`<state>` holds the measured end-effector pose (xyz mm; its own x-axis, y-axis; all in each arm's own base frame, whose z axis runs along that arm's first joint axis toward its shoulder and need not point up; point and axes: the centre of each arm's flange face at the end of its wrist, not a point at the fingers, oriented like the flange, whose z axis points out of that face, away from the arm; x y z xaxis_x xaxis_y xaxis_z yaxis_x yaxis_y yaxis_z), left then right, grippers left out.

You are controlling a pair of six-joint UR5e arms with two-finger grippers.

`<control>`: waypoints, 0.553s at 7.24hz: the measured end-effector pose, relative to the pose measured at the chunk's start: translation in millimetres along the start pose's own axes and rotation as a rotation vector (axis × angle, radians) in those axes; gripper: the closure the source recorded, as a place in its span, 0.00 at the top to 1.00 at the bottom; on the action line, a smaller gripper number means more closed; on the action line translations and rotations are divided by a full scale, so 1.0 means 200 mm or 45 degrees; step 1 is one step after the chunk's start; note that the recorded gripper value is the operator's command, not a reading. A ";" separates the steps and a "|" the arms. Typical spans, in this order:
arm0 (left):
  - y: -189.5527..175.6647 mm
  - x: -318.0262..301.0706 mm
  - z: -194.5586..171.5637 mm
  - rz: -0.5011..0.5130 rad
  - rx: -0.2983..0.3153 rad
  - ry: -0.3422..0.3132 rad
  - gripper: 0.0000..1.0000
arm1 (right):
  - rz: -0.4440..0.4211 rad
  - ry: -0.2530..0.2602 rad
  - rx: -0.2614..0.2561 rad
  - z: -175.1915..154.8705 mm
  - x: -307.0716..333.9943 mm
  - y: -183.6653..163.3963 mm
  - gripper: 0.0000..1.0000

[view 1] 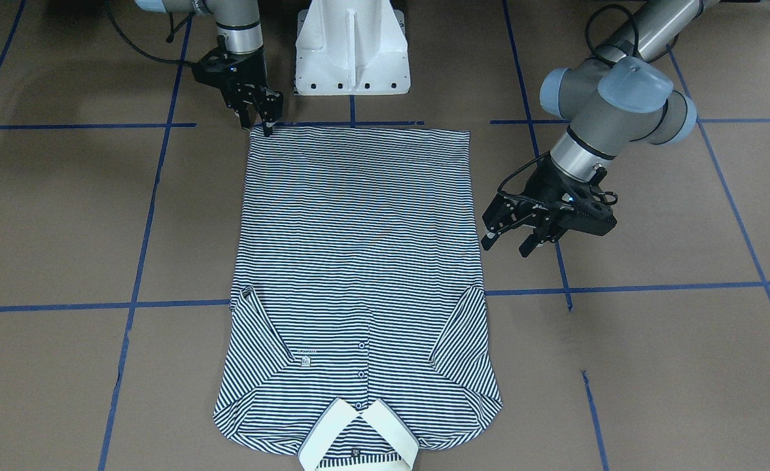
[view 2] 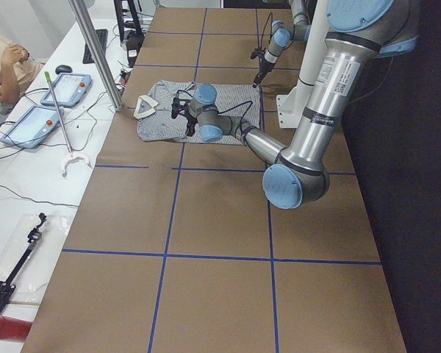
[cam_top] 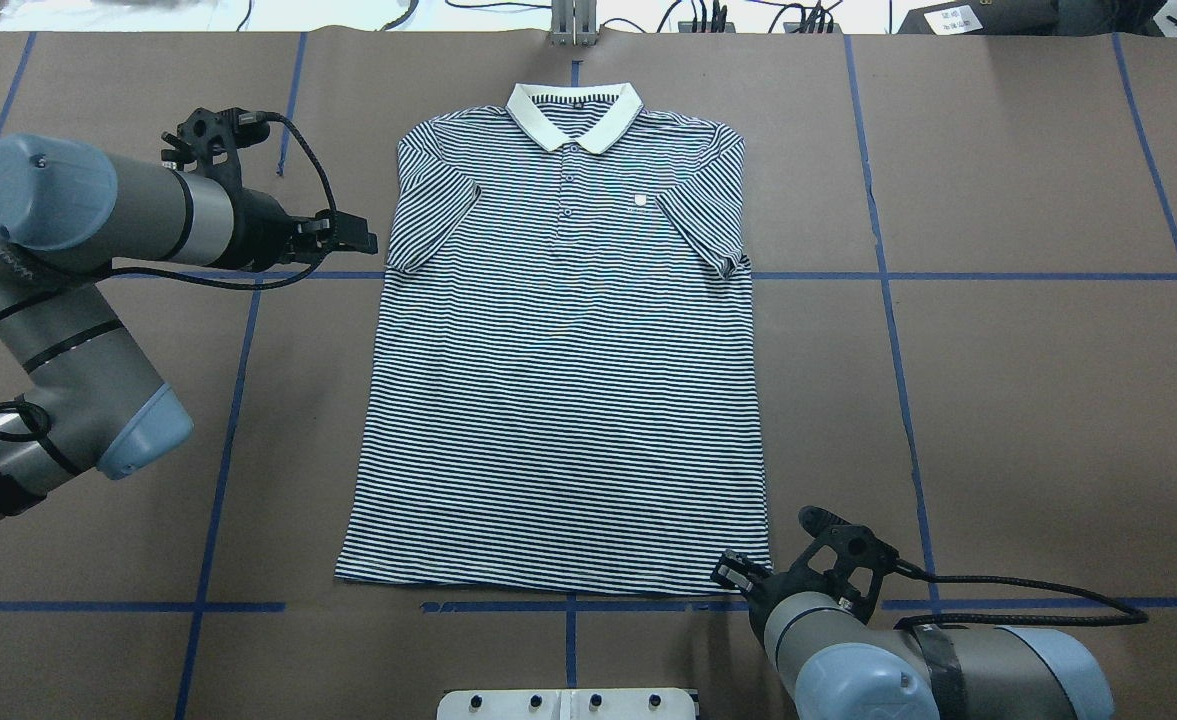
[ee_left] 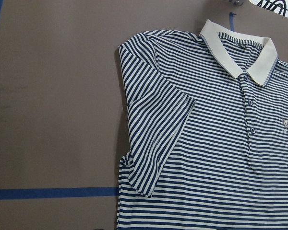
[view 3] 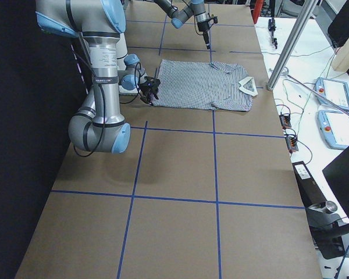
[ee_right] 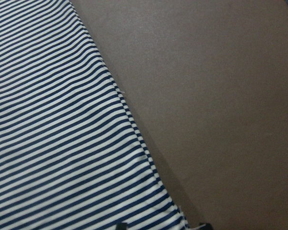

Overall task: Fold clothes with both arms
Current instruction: 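Move the right gripper to the nearest hem corner while the left gripper holds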

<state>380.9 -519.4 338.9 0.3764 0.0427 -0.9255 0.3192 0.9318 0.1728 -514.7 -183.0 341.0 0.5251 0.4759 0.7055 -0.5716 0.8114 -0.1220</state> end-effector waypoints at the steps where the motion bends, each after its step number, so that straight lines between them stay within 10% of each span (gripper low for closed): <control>1: 0.00 0.00 0.00 0.000 0.001 -0.003 0.83 | -0.001 0.005 0.003 0.01 0.01 0.00 0.04; 4: 0.00 0.00 0.00 -0.006 0.003 -0.003 0.82 | -0.007 0.020 0.010 0.04 0.03 0.00 0.00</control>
<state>380.8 -520.2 338.7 0.3768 0.0371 -0.9255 0.3234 0.9311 0.1690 -516.8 -182.7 349.6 0.5380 0.4766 0.6952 -0.5736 0.8114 -0.1124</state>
